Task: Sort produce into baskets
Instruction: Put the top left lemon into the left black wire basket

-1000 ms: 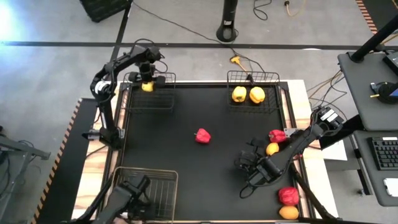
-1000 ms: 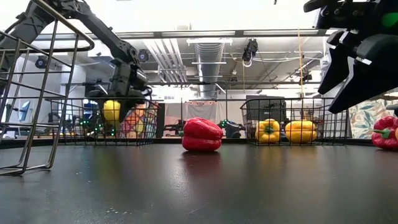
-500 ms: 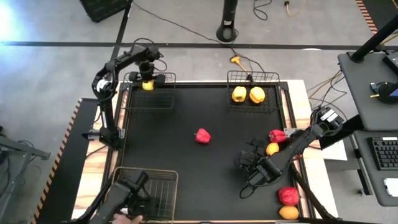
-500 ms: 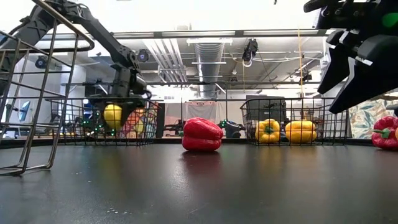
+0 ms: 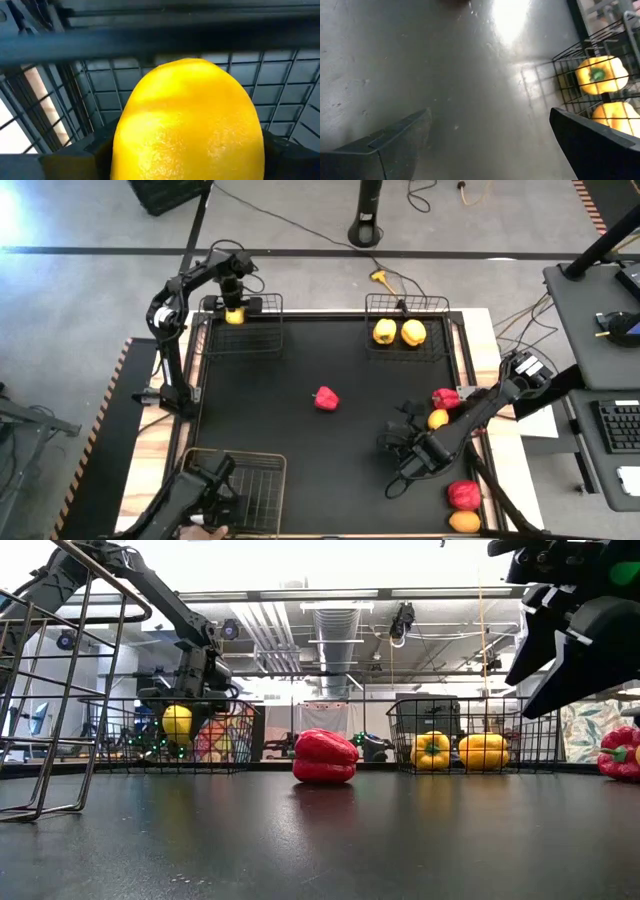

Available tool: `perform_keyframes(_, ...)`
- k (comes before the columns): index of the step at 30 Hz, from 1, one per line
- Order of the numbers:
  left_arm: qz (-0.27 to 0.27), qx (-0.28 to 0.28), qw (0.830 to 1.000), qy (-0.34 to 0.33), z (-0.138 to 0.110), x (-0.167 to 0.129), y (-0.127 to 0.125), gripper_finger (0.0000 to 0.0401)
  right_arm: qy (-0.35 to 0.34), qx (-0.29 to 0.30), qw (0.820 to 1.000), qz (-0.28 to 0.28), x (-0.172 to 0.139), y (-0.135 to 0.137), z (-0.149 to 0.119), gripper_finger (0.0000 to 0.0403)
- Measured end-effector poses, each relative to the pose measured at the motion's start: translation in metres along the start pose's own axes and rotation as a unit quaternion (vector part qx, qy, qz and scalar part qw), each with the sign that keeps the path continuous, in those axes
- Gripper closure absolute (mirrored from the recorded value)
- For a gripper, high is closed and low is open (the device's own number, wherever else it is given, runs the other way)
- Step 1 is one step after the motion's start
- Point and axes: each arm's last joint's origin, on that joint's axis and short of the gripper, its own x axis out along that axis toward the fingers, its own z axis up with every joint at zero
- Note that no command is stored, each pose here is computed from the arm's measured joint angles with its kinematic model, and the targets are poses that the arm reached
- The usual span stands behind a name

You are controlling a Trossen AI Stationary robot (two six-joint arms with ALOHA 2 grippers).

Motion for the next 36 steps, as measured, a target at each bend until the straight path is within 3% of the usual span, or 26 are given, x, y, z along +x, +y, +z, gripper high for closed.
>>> perform_keyframes(10, 0.028, 0.003, 0.998, 0.057, -0.015, 0.001, -0.004, 0.0134, -0.003, -0.002, 1.000, -0.007, 0.002, -0.002, 0.001, 0.0003)
perform_keyframes(15, 0.006, -0.001, 1.000, 0.027, -0.008, 0.003, -0.009, 0.0134, -0.001, 0.007, 1.000, -0.005, 0.002, -0.001, 0.001, 0.0003)
perform_keyframes(22, 0.004, 0.002, 0.997, 0.076, -0.004, 0.022, -0.016, 0.0134, 0.001, 0.006, 1.000, -0.003, 0.002, -0.001, 0.001, 0.0003)
perform_keyframes(36, 0.005, 0.025, 0.997, 0.067, 0.003, 0.029, -0.018, 0.0125, -0.002, 0.000, 1.000, -0.007, 0.002, -0.002, 0.002, 0.0003)
